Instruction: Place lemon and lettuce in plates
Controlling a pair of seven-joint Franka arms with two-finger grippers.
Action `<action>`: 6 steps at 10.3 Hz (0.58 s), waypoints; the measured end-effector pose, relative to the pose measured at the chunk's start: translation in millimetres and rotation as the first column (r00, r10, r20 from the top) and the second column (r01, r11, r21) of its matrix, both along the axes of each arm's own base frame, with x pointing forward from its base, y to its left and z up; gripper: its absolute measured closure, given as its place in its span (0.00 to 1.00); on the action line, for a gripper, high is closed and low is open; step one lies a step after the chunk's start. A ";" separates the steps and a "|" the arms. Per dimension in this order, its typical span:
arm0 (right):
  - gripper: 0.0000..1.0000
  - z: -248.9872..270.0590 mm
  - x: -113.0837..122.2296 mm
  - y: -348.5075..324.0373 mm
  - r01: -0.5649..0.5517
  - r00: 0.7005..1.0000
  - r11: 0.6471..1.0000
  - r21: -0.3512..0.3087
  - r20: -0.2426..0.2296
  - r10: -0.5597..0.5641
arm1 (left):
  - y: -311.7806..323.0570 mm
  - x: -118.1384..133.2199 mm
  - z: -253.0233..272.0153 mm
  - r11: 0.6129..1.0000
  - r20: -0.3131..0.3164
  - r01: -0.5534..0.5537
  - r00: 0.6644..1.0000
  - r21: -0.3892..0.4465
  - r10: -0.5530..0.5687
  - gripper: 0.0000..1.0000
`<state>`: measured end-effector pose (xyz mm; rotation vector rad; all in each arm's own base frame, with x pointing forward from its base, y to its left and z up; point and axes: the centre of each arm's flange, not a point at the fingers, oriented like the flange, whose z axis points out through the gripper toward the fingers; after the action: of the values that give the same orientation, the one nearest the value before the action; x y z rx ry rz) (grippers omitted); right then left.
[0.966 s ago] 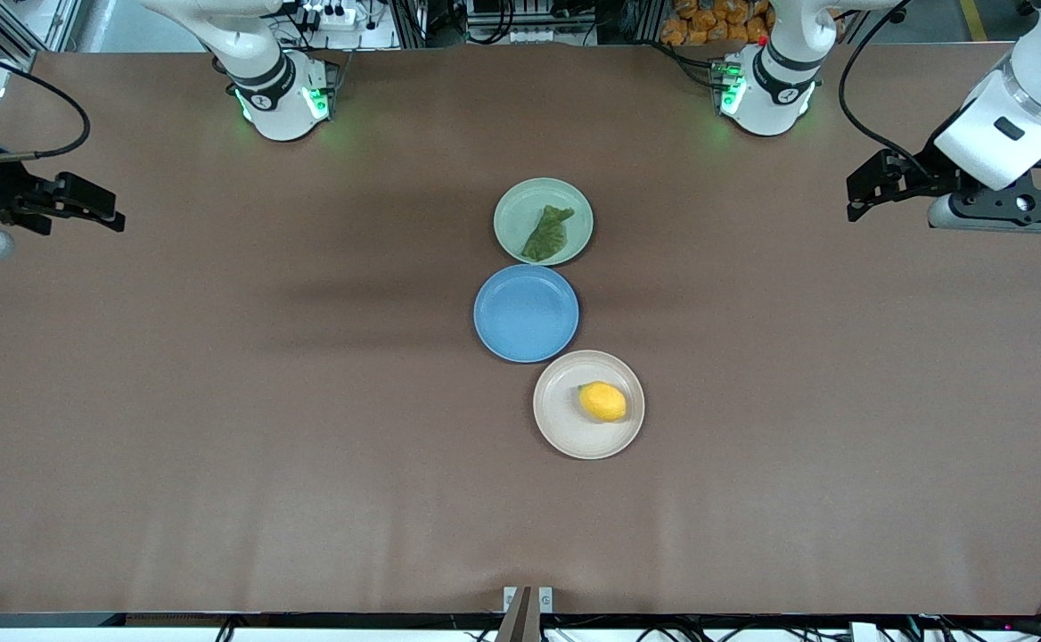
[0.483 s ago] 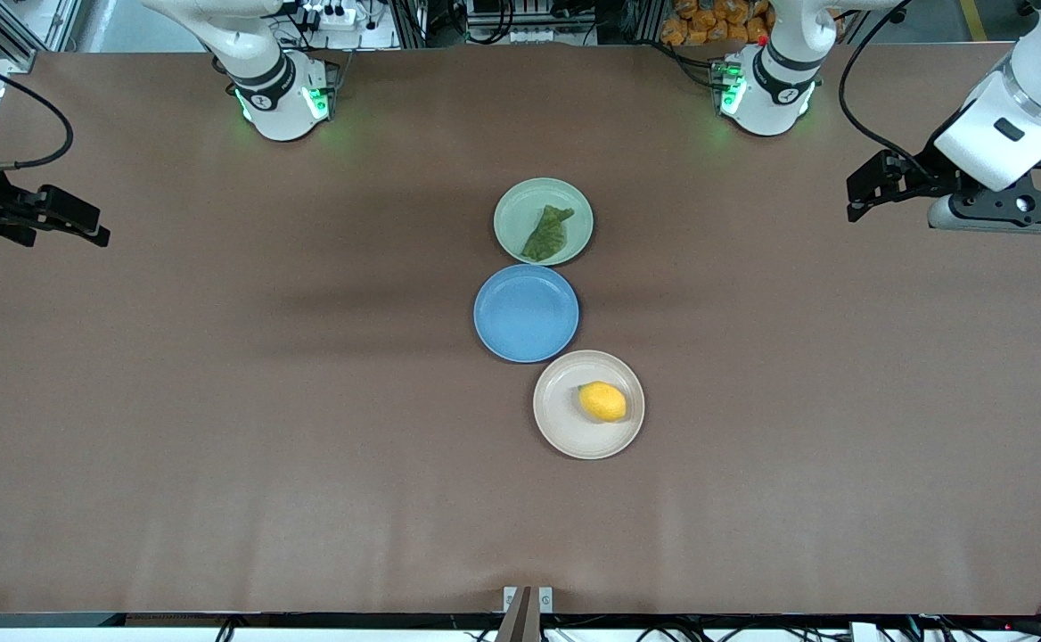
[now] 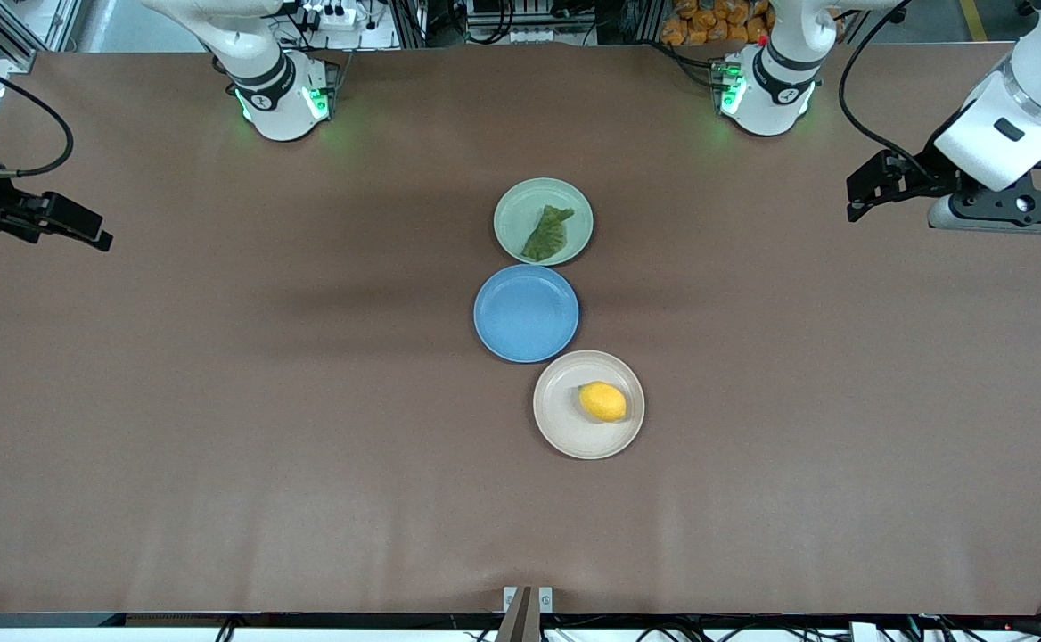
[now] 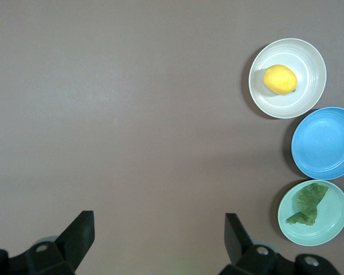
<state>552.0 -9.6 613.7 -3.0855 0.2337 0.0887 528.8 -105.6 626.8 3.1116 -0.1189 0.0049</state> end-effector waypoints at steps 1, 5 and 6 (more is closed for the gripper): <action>0.00 -0.2 0.1 -1.7 0.002 1.000 1.000 0.000 0.000 -0.002 | 0.0 0.0 0.0 1.000 0.000 0.000 1.000 0.000 0.000 0.00; 0.00 -1.2 1.6 -6.9 -0.012 1.000 1.000 -0.001 0.002 0.012 | 0.0 0.0 0.0 1.000 0.000 0.000 1.000 0.000 0.000 0.00; 0.00 0.4 2.6 -6.8 -0.013 1.000 1.000 -0.001 0.006 0.013 | 0.0 0.0 0.0 1.000 0.000 0.000 1.000 0.000 0.000 0.00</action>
<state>554.6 -16.3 614.1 -3.0879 0.2132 0.0792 528.8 -105.6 626.8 3.1116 -0.1188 0.0049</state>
